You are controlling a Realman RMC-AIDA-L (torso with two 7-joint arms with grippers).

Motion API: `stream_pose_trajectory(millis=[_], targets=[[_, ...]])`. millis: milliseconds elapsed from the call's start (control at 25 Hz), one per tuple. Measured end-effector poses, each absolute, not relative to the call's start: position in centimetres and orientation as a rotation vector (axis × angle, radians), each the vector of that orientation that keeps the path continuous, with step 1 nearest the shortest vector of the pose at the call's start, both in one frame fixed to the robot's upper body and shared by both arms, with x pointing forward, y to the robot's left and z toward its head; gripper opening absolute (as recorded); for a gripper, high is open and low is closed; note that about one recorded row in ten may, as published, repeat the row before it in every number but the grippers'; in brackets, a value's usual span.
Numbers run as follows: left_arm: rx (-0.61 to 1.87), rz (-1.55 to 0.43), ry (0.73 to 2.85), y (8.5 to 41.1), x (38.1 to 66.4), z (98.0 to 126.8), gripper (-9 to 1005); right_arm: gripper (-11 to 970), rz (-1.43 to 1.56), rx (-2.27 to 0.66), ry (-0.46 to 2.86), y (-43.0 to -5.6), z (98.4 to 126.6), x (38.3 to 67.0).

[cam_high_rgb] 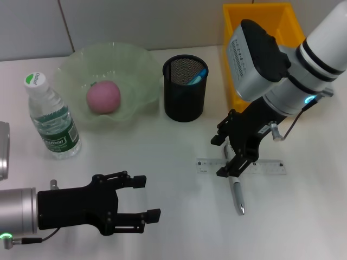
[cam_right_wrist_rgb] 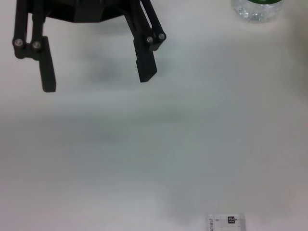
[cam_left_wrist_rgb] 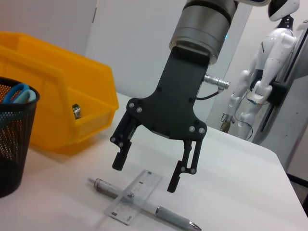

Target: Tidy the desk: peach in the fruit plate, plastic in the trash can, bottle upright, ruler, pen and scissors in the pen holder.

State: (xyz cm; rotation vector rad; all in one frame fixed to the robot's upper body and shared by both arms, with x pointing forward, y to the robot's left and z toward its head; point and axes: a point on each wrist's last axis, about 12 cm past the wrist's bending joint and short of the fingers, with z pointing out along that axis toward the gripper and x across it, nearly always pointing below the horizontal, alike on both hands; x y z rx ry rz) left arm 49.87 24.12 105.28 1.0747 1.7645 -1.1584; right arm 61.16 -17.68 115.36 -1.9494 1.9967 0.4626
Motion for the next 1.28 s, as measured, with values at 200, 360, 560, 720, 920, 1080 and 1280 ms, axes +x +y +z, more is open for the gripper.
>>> stream_pose_trajectory(millis=[200,360,560,720,920,1080,1280], targets=[[1.075,-1.157,1.765,24.3,49.9,105.3,863,765,0.455,-1.949,1.999,-17.4,115.1,61.3],[1.080,-1.160,1.763,24.3,49.8,105.4,863,765,0.445,-1.961,2.001,-17.2,114.8,61.3],[1.082,-1.163,1.761,24.3,49.8,105.4,863,766,0.438,-1.960,2.001,-17.1,114.6,61.3],[1.078,-1.167,1.756,24.3,49.8,105.5,862,766,0.436,-1.963,2.004,-17.1,114.2,61.3],[1.064,-1.172,1.753,24.5,49.8,105.6,862,766,0.413,-1.987,1.995,-16.8,113.6,61.3],[1.057,-1.174,1.755,24.5,49.6,105.5,862,762,0.396,-2.006,1.992,-16.3,112.8,61.3],[1.058,-1.178,1.758,24.5,49.5,105.3,862,758,0.397,-2.014,1.982,-16.0,112.4,61.2]])
